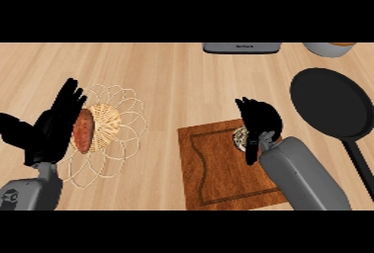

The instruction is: Pick the cupcake from the cutting board and place it in the pan

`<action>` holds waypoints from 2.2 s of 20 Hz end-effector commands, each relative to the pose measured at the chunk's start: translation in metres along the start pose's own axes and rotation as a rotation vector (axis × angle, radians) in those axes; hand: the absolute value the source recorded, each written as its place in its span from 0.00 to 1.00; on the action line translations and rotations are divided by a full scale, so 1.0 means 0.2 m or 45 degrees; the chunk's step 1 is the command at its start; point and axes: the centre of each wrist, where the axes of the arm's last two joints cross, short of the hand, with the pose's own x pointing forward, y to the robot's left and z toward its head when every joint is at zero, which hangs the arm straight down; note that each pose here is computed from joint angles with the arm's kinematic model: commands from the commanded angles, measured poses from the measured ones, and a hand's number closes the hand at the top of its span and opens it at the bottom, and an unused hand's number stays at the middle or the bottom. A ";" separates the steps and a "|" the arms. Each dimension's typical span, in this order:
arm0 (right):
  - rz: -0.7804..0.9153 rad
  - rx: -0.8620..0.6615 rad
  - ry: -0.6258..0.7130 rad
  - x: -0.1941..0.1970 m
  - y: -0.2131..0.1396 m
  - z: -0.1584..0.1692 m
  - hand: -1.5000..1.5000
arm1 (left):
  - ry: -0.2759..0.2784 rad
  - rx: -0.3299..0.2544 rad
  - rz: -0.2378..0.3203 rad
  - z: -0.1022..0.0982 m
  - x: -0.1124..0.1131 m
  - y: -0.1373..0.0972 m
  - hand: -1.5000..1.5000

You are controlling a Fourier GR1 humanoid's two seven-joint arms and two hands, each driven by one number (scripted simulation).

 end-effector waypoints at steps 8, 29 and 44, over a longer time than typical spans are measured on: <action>0.028 -0.006 -0.167 0.12 0.16 -0.04 1.00 | -0.021 0.002 -0.001 -0.01 0.01 -0.14 0.50; -0.107 -0.419 -0.176 -0.04 0.14 0.13 1.00 | 0.007 0.019 0.012 0.00 -0.01 0.03 0.50; -0.133 -1.000 -0.061 -0.12 -0.49 0.64 1.00 | 0.003 0.007 0.000 0.04 0.08 0.01 0.50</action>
